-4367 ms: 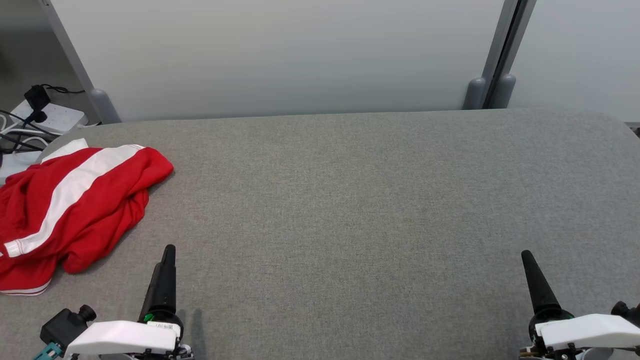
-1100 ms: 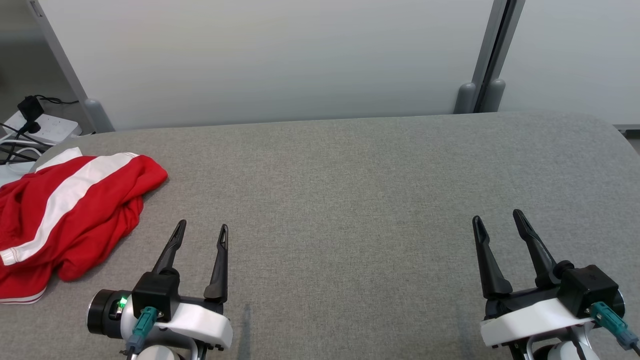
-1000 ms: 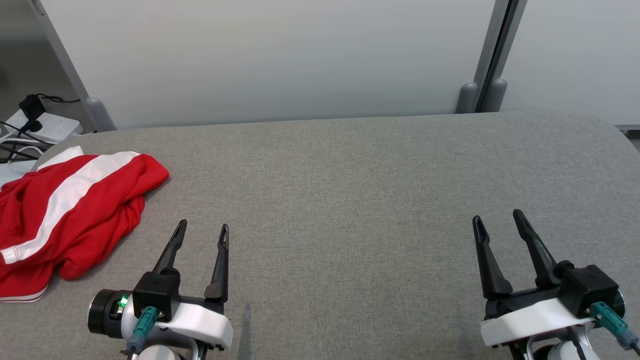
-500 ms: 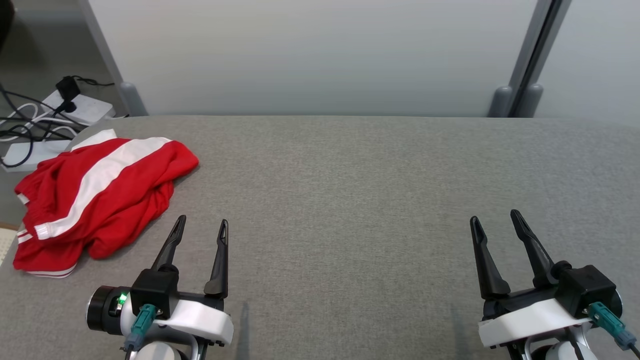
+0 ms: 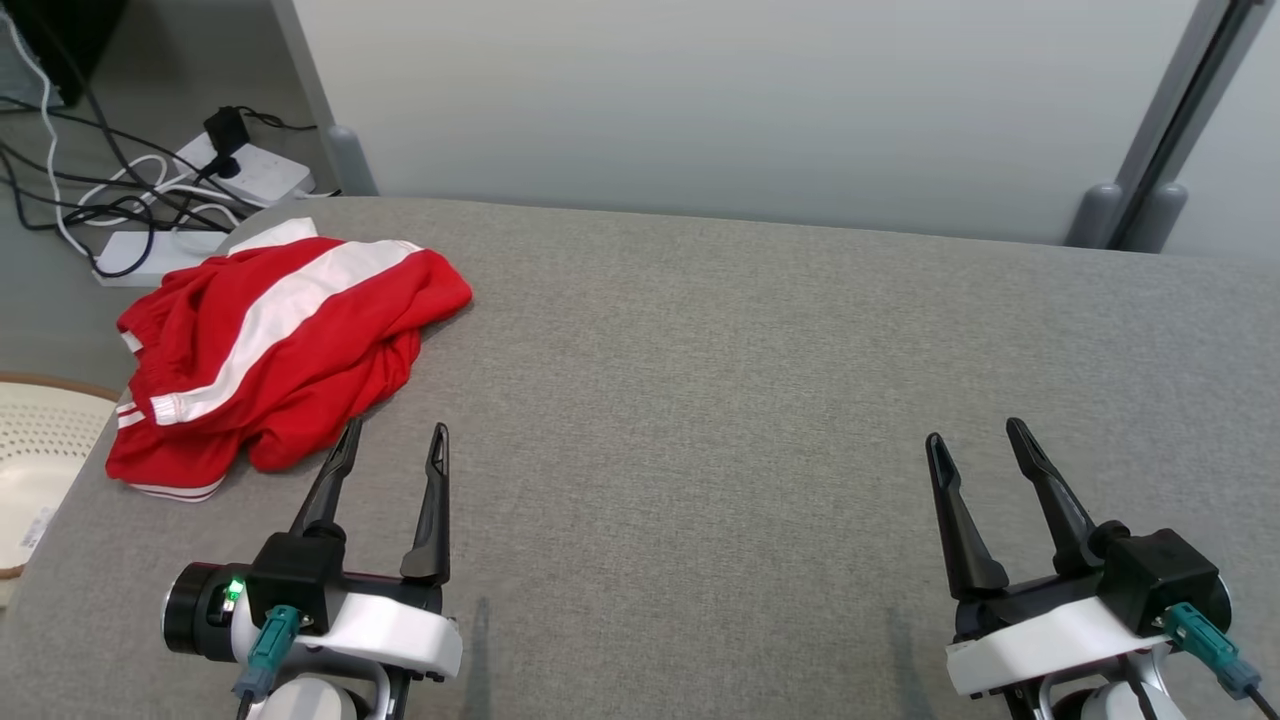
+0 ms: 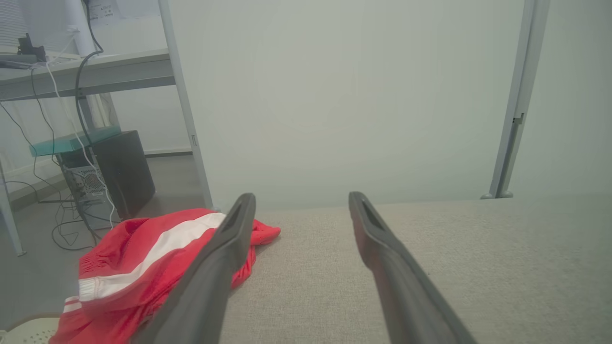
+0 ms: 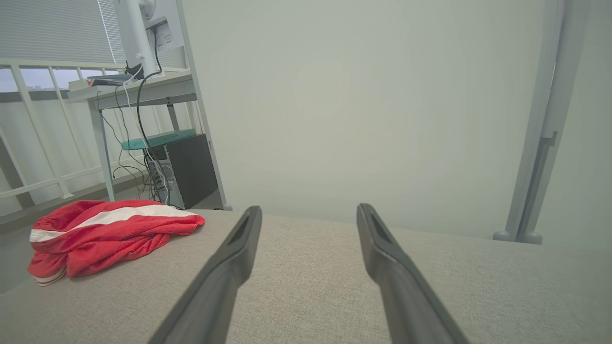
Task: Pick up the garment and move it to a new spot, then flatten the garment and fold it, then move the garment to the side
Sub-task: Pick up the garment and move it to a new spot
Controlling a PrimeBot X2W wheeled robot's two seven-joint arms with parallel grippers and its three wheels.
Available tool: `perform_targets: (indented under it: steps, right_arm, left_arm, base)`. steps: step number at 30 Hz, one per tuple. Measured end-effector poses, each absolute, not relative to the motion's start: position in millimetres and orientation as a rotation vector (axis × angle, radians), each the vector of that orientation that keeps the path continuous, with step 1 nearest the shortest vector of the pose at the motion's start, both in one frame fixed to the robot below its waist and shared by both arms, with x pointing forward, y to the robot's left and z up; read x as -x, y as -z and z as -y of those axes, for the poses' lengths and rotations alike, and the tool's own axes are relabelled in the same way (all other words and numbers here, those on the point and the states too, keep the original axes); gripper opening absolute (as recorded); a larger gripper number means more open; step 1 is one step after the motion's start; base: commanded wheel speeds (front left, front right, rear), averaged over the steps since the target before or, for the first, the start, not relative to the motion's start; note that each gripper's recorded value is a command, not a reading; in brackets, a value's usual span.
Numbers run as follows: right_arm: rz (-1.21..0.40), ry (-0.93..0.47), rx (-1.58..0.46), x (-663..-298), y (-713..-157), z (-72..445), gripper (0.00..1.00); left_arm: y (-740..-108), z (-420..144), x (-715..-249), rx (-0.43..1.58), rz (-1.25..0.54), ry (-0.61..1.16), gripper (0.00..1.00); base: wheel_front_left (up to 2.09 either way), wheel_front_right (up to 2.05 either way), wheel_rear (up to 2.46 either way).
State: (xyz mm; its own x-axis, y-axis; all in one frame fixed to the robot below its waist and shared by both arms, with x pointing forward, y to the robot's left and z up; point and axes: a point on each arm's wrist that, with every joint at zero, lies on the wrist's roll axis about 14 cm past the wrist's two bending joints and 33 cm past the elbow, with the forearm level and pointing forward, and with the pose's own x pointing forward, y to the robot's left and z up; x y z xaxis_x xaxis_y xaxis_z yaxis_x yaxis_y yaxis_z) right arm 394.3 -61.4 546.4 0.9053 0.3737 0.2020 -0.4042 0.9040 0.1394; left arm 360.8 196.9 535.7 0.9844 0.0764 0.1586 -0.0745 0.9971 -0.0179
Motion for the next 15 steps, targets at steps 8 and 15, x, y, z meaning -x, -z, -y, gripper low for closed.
perform_targets:
  steps: [8,15]
  right_arm:
    - [0.166,-0.459,-0.188,-397.5,-545.5,41.9,1.0]
    - [0.158,-0.505,-0.194,-400.4,-543.6,25.0,1.0]
  left_arm:
    - [-534.6,-215.8,-351.2,0.03,0.157,-0.137,1.0]
    - [-534.4,-232.6,-340.8,0.026,0.157,-0.198,1.0]
  base:
    - [0.0,0.0,0.0]
    - [0.0,0.0,0.0]
